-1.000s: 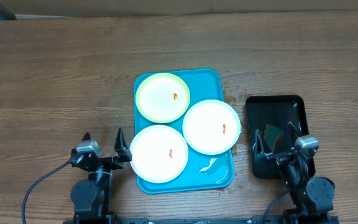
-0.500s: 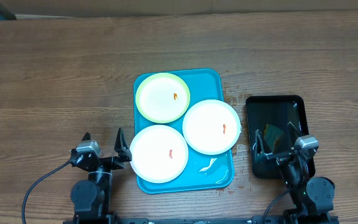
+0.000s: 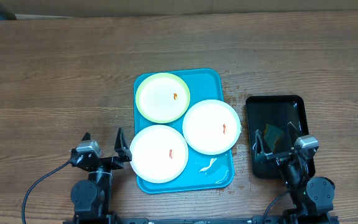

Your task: Clean dirty plates on tray and stack at the side

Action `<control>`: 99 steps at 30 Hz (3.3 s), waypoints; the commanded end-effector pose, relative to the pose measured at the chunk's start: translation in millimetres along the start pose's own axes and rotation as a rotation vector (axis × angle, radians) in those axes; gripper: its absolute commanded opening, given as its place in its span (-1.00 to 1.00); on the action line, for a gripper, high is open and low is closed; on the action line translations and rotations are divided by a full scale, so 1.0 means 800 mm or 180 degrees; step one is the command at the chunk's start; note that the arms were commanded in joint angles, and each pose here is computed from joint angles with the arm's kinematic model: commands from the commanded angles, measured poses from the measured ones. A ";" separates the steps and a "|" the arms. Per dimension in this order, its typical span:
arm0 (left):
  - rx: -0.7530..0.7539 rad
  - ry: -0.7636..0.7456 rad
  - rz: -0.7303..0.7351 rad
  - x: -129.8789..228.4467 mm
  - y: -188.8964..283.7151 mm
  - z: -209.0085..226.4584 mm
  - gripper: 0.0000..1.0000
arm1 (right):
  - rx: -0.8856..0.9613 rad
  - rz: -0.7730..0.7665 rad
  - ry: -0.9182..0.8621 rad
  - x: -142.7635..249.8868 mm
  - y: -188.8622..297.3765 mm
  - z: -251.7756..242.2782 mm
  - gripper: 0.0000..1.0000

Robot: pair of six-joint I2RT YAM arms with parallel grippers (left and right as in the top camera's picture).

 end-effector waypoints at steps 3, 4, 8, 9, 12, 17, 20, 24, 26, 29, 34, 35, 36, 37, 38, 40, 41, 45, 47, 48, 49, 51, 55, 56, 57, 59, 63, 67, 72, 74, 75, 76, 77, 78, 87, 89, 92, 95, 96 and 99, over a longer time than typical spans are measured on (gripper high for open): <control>-0.0029 -0.0039 -0.0005 0.001 0.000 0.001 1.00 | 0.0037 -0.0017 0.0012 0.002 0.000 -0.002 1.00; -0.0029 -0.0039 -0.0005 0.001 0.000 0.001 1.00 | 0.0036 -0.0017 0.0011 0.002 0.000 -0.002 1.00; -0.0029 -0.0038 -0.0005 0.001 0.000 0.001 0.99 | 0.0036 -0.0017 0.0011 0.002 0.000 -0.002 1.00; -0.0029 -0.0039 -0.0005 0.001 0.000 0.001 0.99 | 0.0036 -0.0017 0.0011 0.002 0.000 -0.002 1.00; -0.0029 -0.0038 -0.0005 0.001 0.000 0.001 1.00 | 0.0036 -0.0017 0.0012 0.002 0.000 -0.002 1.00; -0.0029 -0.0038 -0.0006 0.001 0.000 0.001 1.00 | 0.0036 -0.0021 0.0012 0.002 0.000 -0.002 1.00; -0.0026 -0.0037 -0.0005 0.001 0.000 0.001 1.00 | 0.0033 -0.0019 0.0010 0.002 0.000 -0.002 1.00; 0.0237 0.0242 0.0034 0.001 0.000 -0.007 1.00 | -0.0068 -0.0003 -0.0011 0.002 0.000 0.001 1.00; 0.0539 0.0647 0.0107 0.001 0.002 -0.018 1.00 | -0.0275 -0.0005 -0.0001 0.001 0.000 0.008 1.00; 0.0935 0.1007 0.0234 0.000 0.005 -0.031 0.99 | -0.0719 0.0039 0.0019 0.001 0.002 0.023 1.00; 0.1560 0.1014 0.0491 0.004 0.013 -0.050 1.00 | -0.1413 0.0294 -0.0299 0.007 0.010 0.044 1.00; 0.1637 0.1008 0.0511 0.003 0.015 -0.053 1.00 | -0.1438 0.0346 -0.0452 0.007 0.011 0.045 1.00; 0.1709 0.0996 0.0510 -0.001 0.017 -0.055 1.00 | -0.1454 0.0380 -0.0601 0.005 0.012 0.046 1.00; 0.1750 0.0982 0.0484 -0.007 0.019 -0.057 1.00 | -0.1481 0.0392 -0.0675 0.001 0.013 0.048 1.00; 0.1801 0.0962 0.0447 -0.016 0.023 -0.060 1.00 | -0.1513 0.0396 -0.0718 -0.006 0.015 0.051 1.00; 0.1845 0.0881 0.0278 -0.051 0.033 -0.068 1.00 | -0.1545 0.0354 -0.0686 -0.032 0.023 0.059 1.00; 0.1844 0.0807 0.0215 -0.067 0.038 -0.071 1.00 | -0.1507 0.0342 -0.0647 -0.045 0.027 0.061 1.00; 0.1731 0.0644 0.0323 -0.122 0.052 -0.081 1.00 | -0.1171 0.0536 -0.0588 -0.097 0.039 0.068 1.00; 0.1650 0.0625 0.0590 -0.145 0.053 -0.086 1.00 | -0.1046 0.0755 -0.0596 -0.121 0.041 0.072 1.00; 0.1627 0.0612 0.0721 -0.154 0.052 -0.089 1.00 | -0.0996 0.0872 -0.0603 -0.132 0.042 0.074 1.00; 0.1582 0.0593 0.0879 -0.165 0.051 -0.091 1.00 | -0.0904 0.1023 -0.0632 -0.145 0.041 0.076 1.00; 0.1500 0.0552 0.1194 -0.183 0.047 -0.095 1.00 | -0.0632 0.1338 -0.0728 -0.167 0.037 0.075 1.00; 0.1334 0.0596 0.1870 -0.213 0.038 -0.101 1.00 | -0.0362 0.1851 -0.0873 -0.207 0.020 0.079 1.00; 0.1301 0.0611 0.2013 -0.217 0.034 -0.102 1.00 | -0.0352 0.1942 -0.0904 -0.215 0.015 0.081 1.00; 0.1270 0.0618 0.2154 -0.221 0.030 -0.102 1.00 | -0.0356 0.2027 -0.0940 -0.222 0.008 0.082 1.00; 0.1242 0.0608 0.2344 -0.225 0.019 -0.103 1.00 | -0.0441 0.2176 -0.1049 -0.230 -0.005 0.086 1.00; 0.1373 0.0853 0.2749 -0.214 0.003 -0.107 1.00 | -0.0296 0.2356 -0.1105 -0.224 -0.035 0.078 1.00; 0.1454 0.0871 0.3074 -0.198 -0.005 -0.111 1.00 | 0.0883 0.2737 -0.1655 -0.189 -0.057 0.045 0.89; 0.1676 0.0540 0.3248 -0.187 -0.001 -0.130 1.00 | 0.2165 0.3297 -0.1716 -0.113 -0.084 -0.002 0.72; 0.1593 0.0310 0.3257 -0.183 0.001 -0.135 1.00 | 0.2362 0.3563 -0.1726 -0.079 -0.094 -0.012 0.69; 0.1504 0.0171 0.3262 -0.180 0.002 -0.136 1.00 | 0.2431 0.3670 -0.1739 -0.064 -0.098 -0.016 0.65; 0.1449 0.0081 0.3276 -0.178 0.003 -0.138 1.00 | 0.2537 0.3789 -0.1756 -0.043 -0.104 -0.022 0.60; 0.1419 0.0020 0.3296 -0.176 0.004 -0.140 1.00 | 0.2579 0.3852 -0.1762 -0.031 -0.107 -0.026 0.53; 0.1434 -0.0013 0.3316 -0.174 0.006 -0.144 1.00 | 0.2630 0.3931 -0.1768 -0.014 -0.112 -0.030 0.45; 0.1697 -0.0332 0.3367 -0.166 0.020 -0.174 1.00 | 0.3039 0.4346 -0.1893 0.079 -0.130 -0.077 -0.08; 0.1708 -0.0283 0.3377 -0.166 0.022 -0.178 1.00 | 0.3118 0.4440 -0.1917 0.095 -0.128 -0.084 -0.28; 0.1707 -0.0210 0.3341 -0.168 0.020 -0.182 1.00 | 0.3179 0.4530 -0.1954 0.109 -0.124 -0.091 -0.92; 0.1734 -0.0203 0.3269 -0.170 0.017 -0.184 1.00 | 0.3030 0.4514 -0.1854 0.102 -0.129 -0.093 -0.92; 0.1743 -0.0202 0.3246 -0.171 0.016 -0.185 1.00 | 0.2946 0.4504 -0.1803 0.097 -0.131 -0.092 -0.92; 0.1779 -0.0194 0.3153 -0.174 0.012 -0.188 1.00 | 0.2678 0.4423 -0.1609 0.072 -0.140 -0.089 -0.92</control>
Point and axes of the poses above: each gripper's point midway between its finger pads, its own y axis back along the fingers, its own z axis along the line the jaws close on, x = y × z, the point moved 9 cm from there along y, back along the fingers, and after that the axes turned 3 degrees about -y, right-handed, at the moved point
